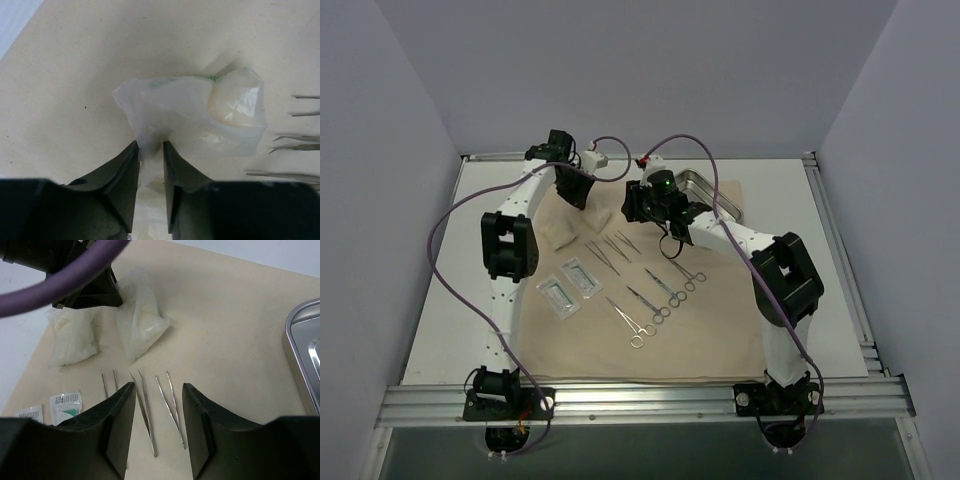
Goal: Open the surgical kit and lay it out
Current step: Place the medical item in the surgical kit, then reset both arms
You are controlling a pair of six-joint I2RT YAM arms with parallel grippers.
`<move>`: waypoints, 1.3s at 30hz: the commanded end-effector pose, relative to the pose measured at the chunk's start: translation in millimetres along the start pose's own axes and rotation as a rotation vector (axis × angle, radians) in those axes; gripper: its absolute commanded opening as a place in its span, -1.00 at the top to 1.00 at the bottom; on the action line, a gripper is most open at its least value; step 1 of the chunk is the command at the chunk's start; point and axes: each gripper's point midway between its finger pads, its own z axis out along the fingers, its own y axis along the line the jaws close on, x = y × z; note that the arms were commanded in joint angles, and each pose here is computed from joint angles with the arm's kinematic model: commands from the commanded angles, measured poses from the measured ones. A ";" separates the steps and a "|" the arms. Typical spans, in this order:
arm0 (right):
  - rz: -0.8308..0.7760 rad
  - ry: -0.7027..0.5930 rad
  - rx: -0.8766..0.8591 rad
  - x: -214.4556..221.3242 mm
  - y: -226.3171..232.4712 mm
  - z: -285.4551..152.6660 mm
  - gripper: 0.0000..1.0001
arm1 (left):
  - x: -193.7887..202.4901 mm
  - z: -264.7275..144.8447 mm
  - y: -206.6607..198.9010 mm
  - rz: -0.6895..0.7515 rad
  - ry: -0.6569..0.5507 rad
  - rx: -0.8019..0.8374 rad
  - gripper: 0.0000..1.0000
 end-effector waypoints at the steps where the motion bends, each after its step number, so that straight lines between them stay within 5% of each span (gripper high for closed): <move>1: 0.008 -0.058 -0.024 -24.9 9.9 -12.0 0.22 | -12.4 -9.7 15.7 0.020 -0.016 -0.094 0.25; 8: 0.001 -0.060 -0.027 -28.9 12.2 -14.5 0.21 | -29.9 -20.5 26.7 0.022 -0.075 -0.184 -0.18; 21: 0.021 -0.131 0.097 -60.1 -41.4 -46.2 -0.20 | -62.7 -64.5 16.4 0.034 -0.176 -0.207 -0.41; 32: 0.158 -0.117 0.572 -75.4 -225.6 -120.4 -0.39 | -76.5 -145.8 13.7 -0.157 -0.276 -0.307 -0.61; 39: 0.340 -0.137 0.880 -42.4 -341.9 -201.2 -0.45 | -19.5 -199.4 70.3 -0.382 -0.355 -0.438 -0.77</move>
